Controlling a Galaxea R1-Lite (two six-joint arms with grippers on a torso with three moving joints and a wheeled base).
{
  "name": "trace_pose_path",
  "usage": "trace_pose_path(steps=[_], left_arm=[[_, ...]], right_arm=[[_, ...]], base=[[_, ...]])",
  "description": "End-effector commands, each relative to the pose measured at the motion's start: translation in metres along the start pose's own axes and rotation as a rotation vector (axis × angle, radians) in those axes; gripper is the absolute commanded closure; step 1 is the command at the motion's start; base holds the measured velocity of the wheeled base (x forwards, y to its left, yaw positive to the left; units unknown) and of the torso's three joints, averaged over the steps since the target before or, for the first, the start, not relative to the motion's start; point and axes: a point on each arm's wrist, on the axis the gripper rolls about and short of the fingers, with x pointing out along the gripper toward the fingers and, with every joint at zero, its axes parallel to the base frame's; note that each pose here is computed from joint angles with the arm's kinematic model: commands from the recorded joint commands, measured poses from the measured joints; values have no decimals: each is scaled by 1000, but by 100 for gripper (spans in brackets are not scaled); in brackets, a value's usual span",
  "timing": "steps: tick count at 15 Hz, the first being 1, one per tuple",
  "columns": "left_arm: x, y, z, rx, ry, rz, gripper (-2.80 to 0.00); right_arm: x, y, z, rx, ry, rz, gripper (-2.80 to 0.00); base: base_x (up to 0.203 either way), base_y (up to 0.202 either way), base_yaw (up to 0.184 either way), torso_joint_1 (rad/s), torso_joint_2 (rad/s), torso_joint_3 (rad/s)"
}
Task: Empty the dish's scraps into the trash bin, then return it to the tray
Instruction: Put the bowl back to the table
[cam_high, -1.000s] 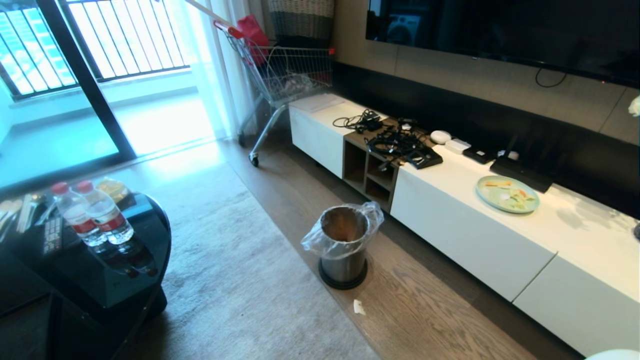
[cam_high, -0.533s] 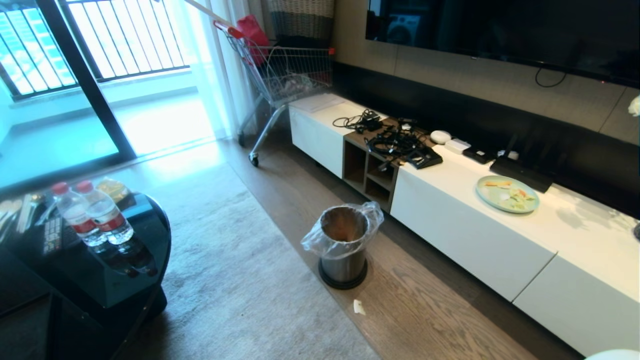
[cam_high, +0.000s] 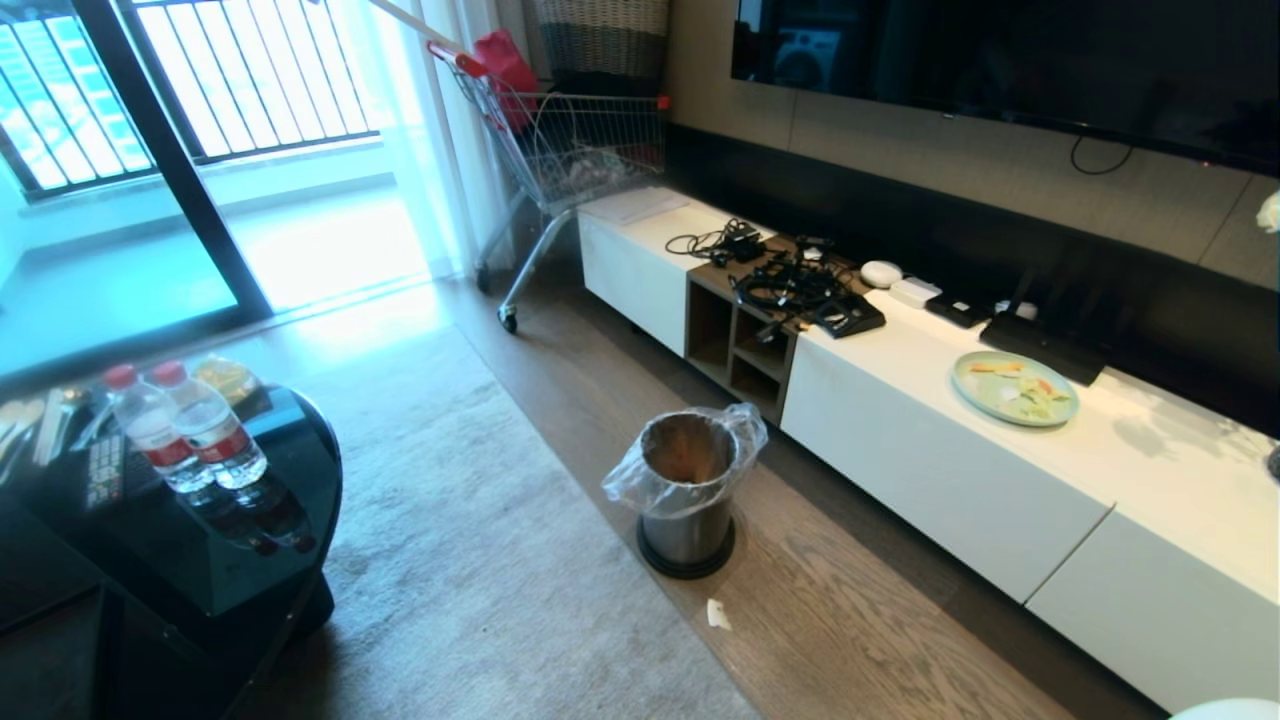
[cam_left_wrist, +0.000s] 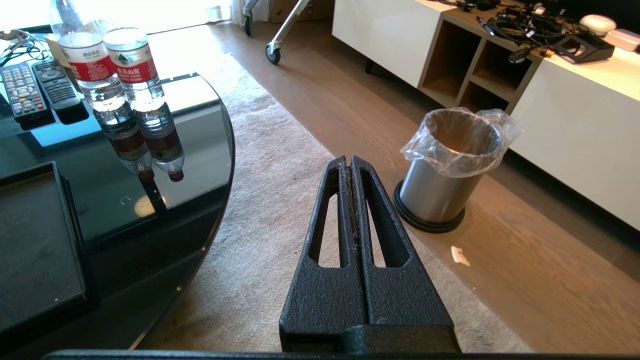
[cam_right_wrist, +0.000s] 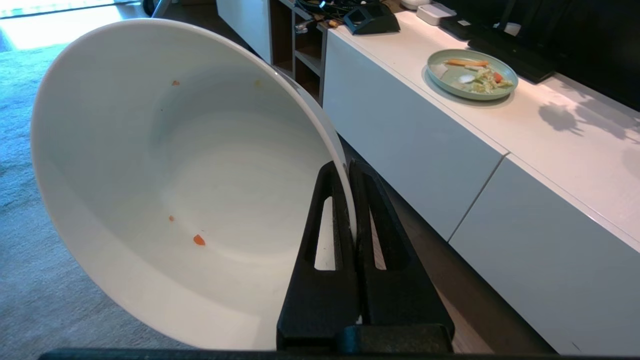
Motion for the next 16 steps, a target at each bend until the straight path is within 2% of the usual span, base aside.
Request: trace_pose_path(steps=[1, 14, 16], left_arm=[[0, 0, 0, -1, -1, 1, 0], [0, 0, 0, -1, -1, 1, 0], [0, 0, 0, -1, -1, 1, 0]], right_arm=[[0, 0, 0, 1, 2, 1, 0], [0, 0, 0, 5, 2, 1, 0], [0, 0, 0, 7, 2, 0, 0]], base=[[0, 0, 0, 0, 0, 0], [0, 0, 0, 0, 0, 0], [0, -4, 94, -1, 2, 1]])
